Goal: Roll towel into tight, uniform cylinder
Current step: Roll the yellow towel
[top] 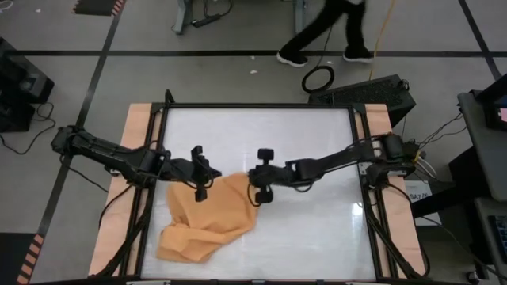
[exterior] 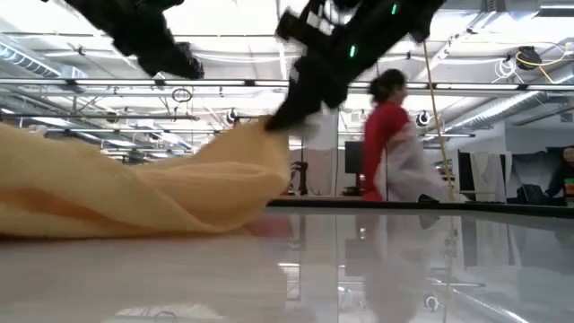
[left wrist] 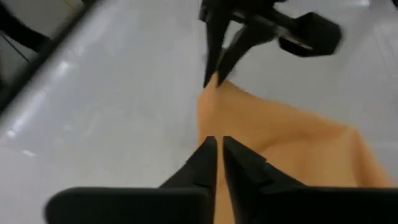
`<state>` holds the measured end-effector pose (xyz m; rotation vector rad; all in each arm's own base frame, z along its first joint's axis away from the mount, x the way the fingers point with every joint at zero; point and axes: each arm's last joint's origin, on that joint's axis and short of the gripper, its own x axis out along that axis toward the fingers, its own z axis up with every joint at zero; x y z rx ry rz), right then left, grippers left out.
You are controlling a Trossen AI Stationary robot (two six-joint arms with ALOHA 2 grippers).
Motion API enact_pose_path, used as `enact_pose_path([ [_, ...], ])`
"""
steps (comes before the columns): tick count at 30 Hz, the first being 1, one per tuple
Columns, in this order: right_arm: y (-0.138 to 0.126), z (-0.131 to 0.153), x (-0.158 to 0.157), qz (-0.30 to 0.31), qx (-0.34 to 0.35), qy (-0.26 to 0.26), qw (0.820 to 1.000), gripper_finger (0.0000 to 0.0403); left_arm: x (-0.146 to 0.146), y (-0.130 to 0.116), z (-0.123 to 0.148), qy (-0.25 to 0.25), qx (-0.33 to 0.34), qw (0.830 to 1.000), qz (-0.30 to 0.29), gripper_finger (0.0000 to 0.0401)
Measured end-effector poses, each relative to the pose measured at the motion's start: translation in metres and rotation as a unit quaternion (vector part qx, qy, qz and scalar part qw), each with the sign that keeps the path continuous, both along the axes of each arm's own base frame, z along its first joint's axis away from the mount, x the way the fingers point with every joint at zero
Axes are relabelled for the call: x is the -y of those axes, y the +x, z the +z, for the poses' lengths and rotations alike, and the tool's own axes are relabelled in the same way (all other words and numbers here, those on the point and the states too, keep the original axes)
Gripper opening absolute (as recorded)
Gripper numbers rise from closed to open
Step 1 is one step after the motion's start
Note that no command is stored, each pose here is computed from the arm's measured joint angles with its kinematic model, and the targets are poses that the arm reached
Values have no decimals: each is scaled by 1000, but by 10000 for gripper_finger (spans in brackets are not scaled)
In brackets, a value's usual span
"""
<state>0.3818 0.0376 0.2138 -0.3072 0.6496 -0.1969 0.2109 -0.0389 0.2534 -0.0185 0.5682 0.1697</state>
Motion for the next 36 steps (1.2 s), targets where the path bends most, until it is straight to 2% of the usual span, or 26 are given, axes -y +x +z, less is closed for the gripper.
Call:
enact_pose_path([
  [10,-44,96,7,10,121,-52,991,2,-8,11,22,100,104,989,15,166],
  [17,-69,132,10,23,168,-81,982,2,-14,16,34,131,160,978,17,215],
  [25,-80,145,12,30,185,-96,978,2,-21,43,24,131,187,974,-8,231],
  [30,-80,144,12,32,181,-96,978,2,-32,63,12,144,196,970,4,231],
  [33,-80,144,12,32,180,-96,978,2,-39,70,7,140,205,968,-23,231],
  [36,-80,144,12,33,180,-98,978,2,-44,75,2,115,216,966,-80,231],
])
